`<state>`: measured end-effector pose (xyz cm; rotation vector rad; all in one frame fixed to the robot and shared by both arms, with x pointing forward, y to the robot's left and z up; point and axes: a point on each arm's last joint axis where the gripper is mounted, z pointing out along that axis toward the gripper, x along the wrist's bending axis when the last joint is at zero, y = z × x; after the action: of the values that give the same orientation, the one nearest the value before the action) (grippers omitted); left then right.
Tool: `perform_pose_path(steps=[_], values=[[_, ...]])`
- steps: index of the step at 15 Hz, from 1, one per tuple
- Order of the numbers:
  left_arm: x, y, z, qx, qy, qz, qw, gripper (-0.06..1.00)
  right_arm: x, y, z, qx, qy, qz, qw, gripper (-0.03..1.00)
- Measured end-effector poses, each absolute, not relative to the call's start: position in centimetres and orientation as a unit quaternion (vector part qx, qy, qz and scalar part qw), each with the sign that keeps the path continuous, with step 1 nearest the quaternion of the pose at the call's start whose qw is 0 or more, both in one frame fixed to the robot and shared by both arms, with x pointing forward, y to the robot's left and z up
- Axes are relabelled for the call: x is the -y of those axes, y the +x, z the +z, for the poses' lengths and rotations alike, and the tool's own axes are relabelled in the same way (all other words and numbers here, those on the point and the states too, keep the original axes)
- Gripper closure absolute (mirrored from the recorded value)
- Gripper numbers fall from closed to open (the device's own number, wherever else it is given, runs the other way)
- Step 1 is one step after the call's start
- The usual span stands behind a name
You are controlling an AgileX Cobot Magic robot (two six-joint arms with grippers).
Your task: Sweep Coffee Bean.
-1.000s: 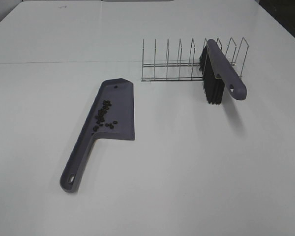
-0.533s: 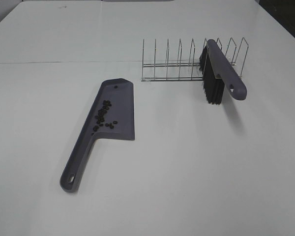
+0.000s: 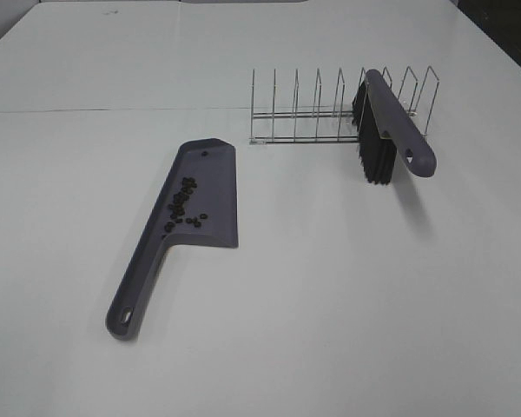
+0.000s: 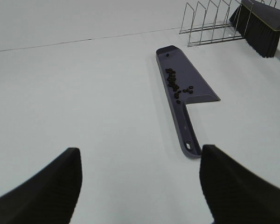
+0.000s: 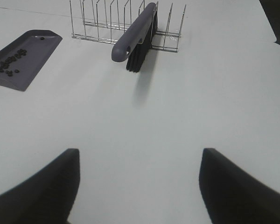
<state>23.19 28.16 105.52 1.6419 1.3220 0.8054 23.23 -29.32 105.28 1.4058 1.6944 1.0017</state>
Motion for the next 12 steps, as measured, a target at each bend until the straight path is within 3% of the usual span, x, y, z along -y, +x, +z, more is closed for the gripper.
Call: perform_pose_path(steps=[12], values=[[-28.61, 23.24, 105.44, -0.535, 0.657, 0.340, 0.409, 0.27, 29.31, 23.23, 105.28, -0.655, 0.544, 0.388, 0.353, 0.33]])
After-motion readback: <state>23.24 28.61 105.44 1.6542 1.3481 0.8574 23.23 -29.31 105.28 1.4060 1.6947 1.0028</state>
